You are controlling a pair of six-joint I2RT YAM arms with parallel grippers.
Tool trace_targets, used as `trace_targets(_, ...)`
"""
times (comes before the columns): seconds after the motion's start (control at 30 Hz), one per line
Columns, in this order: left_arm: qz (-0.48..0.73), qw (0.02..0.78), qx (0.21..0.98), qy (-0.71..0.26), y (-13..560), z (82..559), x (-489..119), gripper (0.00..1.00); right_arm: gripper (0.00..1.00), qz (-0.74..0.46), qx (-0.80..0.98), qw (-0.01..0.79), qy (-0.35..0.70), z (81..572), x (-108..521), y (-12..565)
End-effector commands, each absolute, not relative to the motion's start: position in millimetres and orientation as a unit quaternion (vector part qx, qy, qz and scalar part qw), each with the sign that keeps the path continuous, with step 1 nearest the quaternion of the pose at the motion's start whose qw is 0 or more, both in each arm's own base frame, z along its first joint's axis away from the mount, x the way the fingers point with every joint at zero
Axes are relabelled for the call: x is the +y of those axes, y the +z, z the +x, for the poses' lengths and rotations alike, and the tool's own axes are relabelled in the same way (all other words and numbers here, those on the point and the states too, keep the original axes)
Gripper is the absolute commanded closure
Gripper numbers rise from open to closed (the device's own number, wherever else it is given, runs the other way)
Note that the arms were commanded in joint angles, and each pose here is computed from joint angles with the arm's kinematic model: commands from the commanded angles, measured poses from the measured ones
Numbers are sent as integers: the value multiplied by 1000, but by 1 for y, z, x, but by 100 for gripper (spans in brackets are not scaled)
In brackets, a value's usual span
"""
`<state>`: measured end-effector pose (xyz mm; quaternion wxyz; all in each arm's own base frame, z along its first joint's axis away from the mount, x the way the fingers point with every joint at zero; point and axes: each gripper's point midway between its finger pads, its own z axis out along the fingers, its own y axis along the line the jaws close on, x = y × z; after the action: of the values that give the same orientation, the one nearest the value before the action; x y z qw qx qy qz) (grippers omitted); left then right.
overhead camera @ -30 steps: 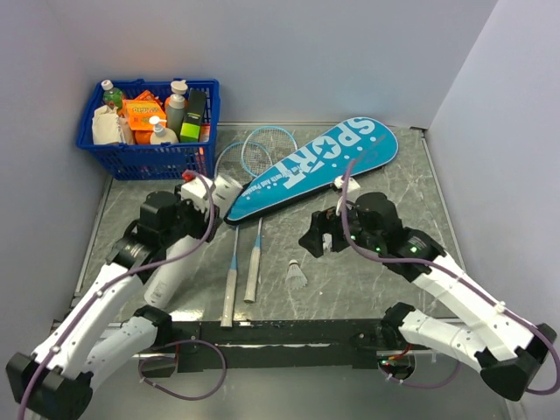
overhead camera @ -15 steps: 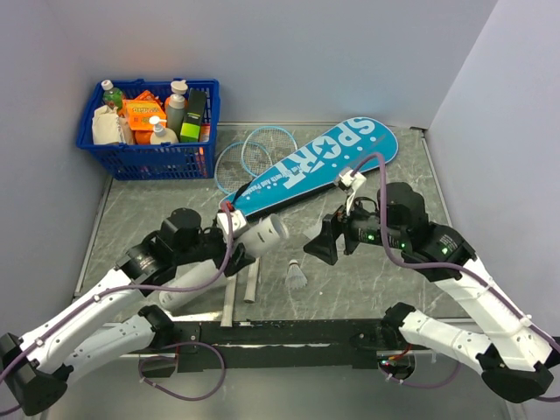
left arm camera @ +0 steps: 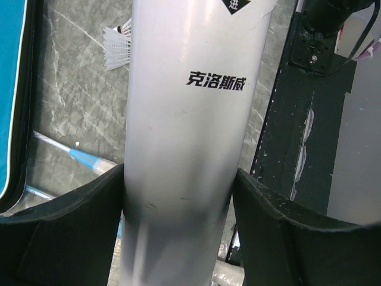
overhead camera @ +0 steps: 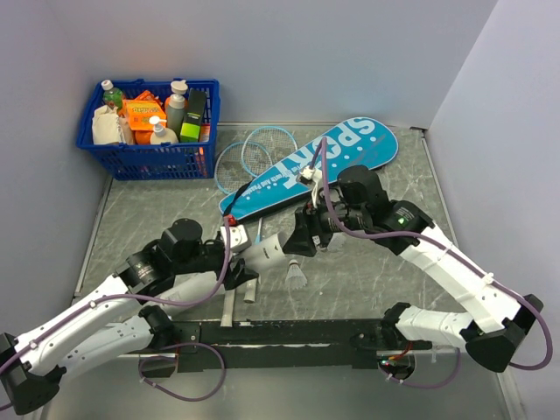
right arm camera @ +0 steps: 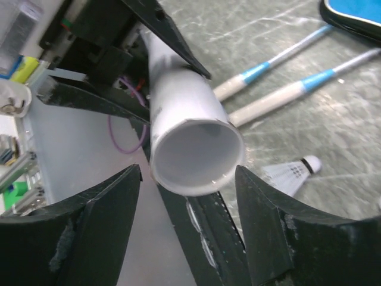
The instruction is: Pack up the badminton gear
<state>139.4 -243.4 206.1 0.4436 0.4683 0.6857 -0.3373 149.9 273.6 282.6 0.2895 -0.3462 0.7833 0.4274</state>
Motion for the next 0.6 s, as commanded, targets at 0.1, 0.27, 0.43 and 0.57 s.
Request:
trace_targets(0.1,470,470,660,-350,225,143,-253,99,31,-376,729,309,482,136,298,320)
trace_targets(0.27,465,474,663,-347,227,147,-255,99,38,-381,733,296,480,131,306,315)
trace_targets(0.43,461,479,657,-355,237,148,-259,99,48,-380,742,290,470,133,309,304)
trace_targets(0.57,454,489,652,-360,245,149,-260,99,57,-381,743,289,468,131,309,302)
